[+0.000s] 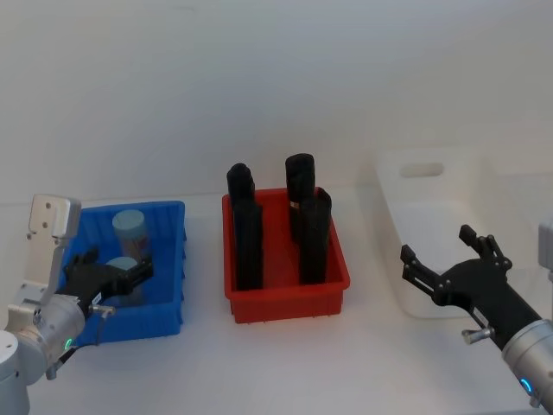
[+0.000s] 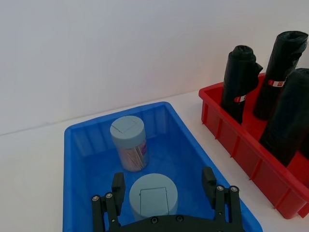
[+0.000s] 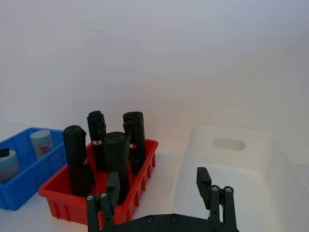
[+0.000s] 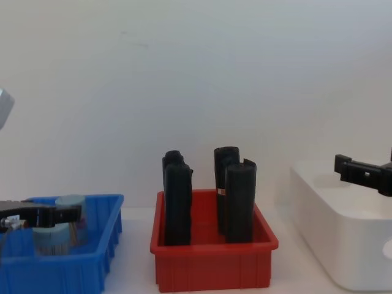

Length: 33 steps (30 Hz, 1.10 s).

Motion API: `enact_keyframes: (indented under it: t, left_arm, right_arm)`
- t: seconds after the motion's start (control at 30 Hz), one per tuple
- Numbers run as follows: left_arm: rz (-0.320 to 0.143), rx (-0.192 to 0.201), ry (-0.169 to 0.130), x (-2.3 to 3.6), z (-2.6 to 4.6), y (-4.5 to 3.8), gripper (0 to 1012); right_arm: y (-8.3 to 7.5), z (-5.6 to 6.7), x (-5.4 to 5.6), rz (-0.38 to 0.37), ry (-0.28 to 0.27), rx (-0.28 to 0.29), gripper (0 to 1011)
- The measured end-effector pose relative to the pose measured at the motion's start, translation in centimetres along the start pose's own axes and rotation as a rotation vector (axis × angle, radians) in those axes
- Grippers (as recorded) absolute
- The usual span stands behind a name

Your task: Pick the cotton swabs from the blue box and place them into the white box.

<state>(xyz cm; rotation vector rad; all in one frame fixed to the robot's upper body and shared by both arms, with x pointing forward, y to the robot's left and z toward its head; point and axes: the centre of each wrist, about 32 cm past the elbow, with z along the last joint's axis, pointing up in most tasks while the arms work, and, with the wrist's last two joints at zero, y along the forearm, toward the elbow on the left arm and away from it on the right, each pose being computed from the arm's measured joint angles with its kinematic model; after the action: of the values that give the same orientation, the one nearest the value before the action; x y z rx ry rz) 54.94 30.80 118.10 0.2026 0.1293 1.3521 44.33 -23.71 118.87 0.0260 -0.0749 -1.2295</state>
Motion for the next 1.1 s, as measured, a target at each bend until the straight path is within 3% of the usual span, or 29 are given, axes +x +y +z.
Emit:
enact_keyframes:
  t: [0.63,1.1]
  left_arm:
    - [0.001,0.041,0.01,1.1,-0.44,-0.84,1004]
    - [-0.021,0.065,0.04,1.63,-0.56,-1.34,1004]
  right_arm:
    - [0.0,0.0,0.0,0.0,0.0,0.0,1001]
    - [0.0,0.0,0.0,0.0,0.0,0.0,1001]
